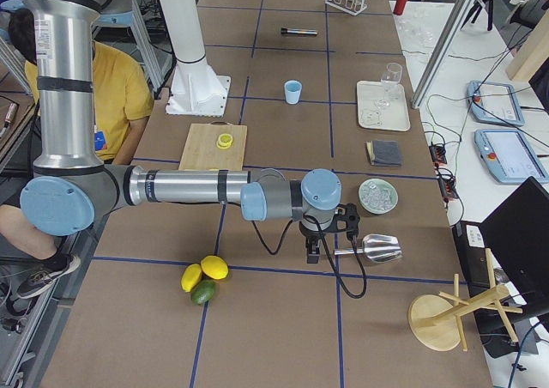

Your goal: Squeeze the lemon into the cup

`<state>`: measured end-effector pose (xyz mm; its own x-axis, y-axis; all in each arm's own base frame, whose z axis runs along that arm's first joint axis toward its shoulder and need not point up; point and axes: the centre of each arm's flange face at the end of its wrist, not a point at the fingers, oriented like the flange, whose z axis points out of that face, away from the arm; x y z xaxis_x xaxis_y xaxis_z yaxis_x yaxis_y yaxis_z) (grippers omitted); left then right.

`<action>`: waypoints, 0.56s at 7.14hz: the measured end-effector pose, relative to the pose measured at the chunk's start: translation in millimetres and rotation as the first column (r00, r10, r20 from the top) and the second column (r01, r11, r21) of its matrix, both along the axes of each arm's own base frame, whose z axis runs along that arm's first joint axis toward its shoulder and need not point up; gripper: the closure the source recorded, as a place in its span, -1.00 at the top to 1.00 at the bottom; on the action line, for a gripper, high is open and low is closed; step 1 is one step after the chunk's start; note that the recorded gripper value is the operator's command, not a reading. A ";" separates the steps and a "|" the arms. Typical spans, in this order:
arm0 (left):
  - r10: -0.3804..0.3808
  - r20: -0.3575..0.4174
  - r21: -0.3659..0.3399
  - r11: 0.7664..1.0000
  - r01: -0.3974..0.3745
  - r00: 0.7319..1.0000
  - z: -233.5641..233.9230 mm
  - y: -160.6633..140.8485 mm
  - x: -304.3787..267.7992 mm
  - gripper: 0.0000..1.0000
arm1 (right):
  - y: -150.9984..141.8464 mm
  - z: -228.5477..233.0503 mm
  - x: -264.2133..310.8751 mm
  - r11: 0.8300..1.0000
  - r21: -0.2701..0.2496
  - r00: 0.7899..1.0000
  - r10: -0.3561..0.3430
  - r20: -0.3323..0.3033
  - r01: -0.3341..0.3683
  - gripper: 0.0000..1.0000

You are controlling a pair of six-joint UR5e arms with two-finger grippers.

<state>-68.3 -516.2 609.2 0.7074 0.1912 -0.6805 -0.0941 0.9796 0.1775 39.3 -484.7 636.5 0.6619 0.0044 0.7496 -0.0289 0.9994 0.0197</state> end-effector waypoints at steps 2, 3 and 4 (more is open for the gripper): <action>-0.001 0.001 0.012 1.000 0.001 1.000 0.6 37.9 -0.2 1.00 | 9.5 11.8 6.6 1.000 -0.006 1.000 -0.004 -0.002 0.004 1.00; -0.002 0.000 0.041 0.999 0.002 1.000 -8.0 43.1 -0.2 1.00 | 9.4 12.4 7.7 1.000 -0.002 1.000 -0.005 -0.007 0.005 1.00; 0.000 -0.006 0.059 0.998 0.000 1.000 -22.4 45.0 0.5 1.00 | 10.2 13.2 8.2 1.000 0.000 1.000 -0.006 -0.012 0.006 1.00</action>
